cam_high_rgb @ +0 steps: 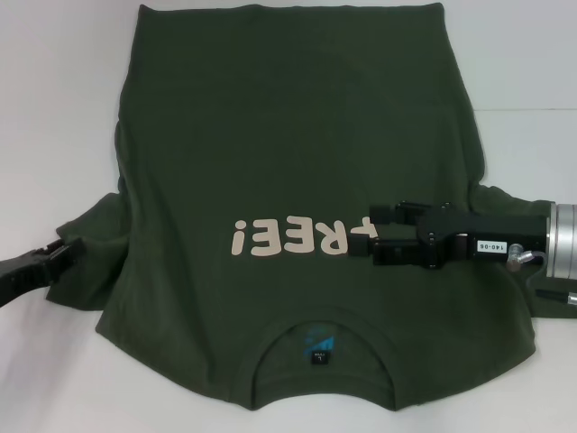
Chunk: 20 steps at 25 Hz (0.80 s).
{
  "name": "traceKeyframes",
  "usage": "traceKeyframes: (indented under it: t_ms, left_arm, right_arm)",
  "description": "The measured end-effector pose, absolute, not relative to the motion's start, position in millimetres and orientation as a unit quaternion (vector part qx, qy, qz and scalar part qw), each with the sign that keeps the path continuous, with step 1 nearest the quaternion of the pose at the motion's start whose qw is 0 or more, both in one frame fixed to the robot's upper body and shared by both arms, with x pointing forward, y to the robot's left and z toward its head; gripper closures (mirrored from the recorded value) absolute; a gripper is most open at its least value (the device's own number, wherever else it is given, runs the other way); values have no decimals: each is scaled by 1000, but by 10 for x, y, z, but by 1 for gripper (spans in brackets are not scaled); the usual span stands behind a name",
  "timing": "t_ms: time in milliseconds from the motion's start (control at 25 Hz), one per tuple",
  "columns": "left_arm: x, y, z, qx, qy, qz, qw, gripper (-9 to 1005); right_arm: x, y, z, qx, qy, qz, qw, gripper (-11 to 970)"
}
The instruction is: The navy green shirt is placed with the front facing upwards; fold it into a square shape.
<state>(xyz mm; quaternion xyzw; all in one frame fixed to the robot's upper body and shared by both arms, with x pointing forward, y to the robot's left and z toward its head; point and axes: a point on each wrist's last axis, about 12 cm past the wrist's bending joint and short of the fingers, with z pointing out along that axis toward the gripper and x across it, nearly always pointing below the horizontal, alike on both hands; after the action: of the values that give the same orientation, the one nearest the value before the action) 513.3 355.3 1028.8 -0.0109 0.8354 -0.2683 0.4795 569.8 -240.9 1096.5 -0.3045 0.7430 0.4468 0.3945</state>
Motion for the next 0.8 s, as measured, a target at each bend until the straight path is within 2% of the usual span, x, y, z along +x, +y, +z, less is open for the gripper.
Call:
traceKeyframes:
  t_ms: [360,600,800]
  left_arm:
    - [5155,3527,10291,2,839,-268,473,887]
    - [5145,3568,10292,-2,840,-262,475,999]
    - [5137,3706,10341,-8,841,-242,484,997]
  right_arm:
    - [5695,-2406,10962,-304,743,447,394,33]
    - [5692,-2387,10959,-304,742,449,394,34]
    - [5701,-2343,10944,-298,742,453,395,34]
